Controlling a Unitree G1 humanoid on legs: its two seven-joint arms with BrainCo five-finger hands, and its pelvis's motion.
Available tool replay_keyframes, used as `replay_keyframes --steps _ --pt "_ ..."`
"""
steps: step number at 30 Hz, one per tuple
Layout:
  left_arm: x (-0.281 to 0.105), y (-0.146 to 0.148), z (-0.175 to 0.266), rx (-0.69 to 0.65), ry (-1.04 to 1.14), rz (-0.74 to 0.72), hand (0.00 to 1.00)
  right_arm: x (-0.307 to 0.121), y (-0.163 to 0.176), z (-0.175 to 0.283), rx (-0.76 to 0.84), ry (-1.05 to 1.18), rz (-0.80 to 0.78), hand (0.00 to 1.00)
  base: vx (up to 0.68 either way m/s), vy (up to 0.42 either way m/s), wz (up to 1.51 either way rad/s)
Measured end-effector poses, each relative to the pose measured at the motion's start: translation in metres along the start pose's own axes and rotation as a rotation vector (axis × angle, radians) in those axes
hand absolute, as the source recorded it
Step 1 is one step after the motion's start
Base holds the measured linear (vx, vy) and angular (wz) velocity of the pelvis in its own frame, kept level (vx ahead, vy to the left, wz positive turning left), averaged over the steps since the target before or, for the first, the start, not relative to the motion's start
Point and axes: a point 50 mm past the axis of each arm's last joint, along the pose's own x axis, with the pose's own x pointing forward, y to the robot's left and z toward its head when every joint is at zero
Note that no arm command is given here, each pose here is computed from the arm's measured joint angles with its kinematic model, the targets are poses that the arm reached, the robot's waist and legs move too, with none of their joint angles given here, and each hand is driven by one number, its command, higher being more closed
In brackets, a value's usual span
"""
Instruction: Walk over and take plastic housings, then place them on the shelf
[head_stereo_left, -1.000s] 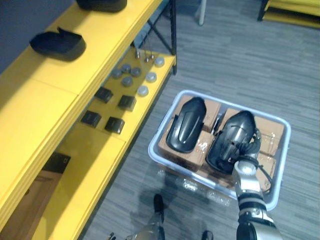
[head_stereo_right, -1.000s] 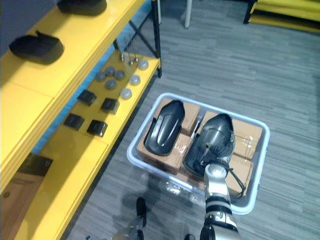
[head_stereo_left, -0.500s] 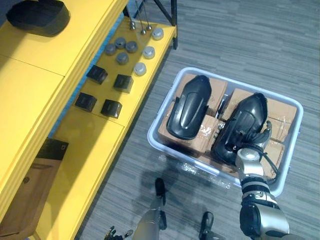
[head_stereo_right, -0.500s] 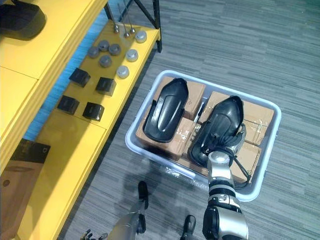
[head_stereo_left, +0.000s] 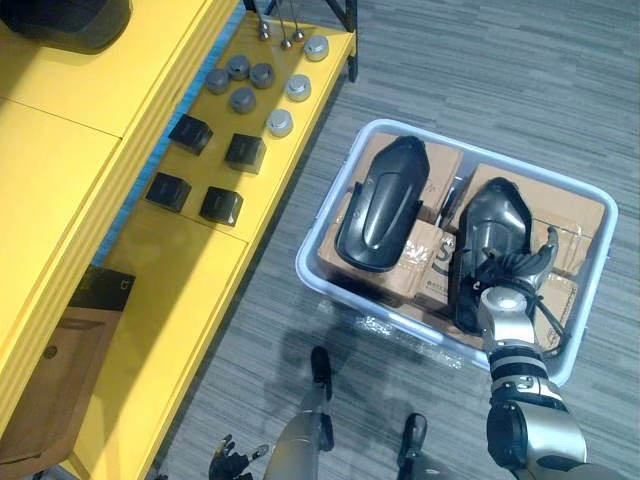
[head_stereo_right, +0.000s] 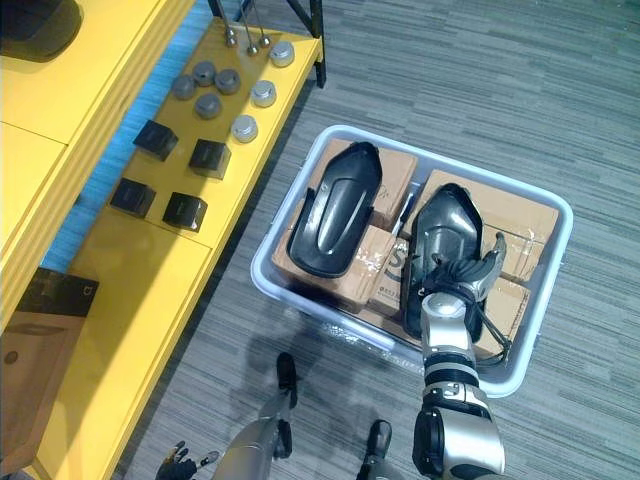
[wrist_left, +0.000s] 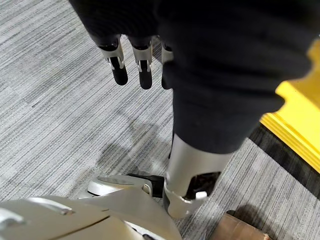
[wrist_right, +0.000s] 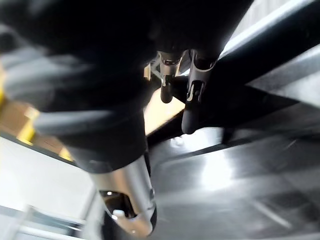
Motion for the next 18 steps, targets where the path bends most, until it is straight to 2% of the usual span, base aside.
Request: replay_keyframes --steps 6,13,18 --pt "0.001 0.001 0.002 0.013 -0.008 0.000 0.00 -0.002 -0.018 0.026 0.097 -0.179 -0.038 0.00 0.00 0.000 0.00" --pt "0.001 0.002 0.003 0.017 -0.012 0.008 0.00 -0.005 -0.029 0.024 0.094 -0.199 -0.066 0.00 0.00 -0.001 0.00" --pt "0.001 0.001 0.007 0.012 -0.029 0.002 0.00 0.026 -0.032 0.018 -0.076 -0.144 -0.068 0.00 0.00 0.000 0.00"
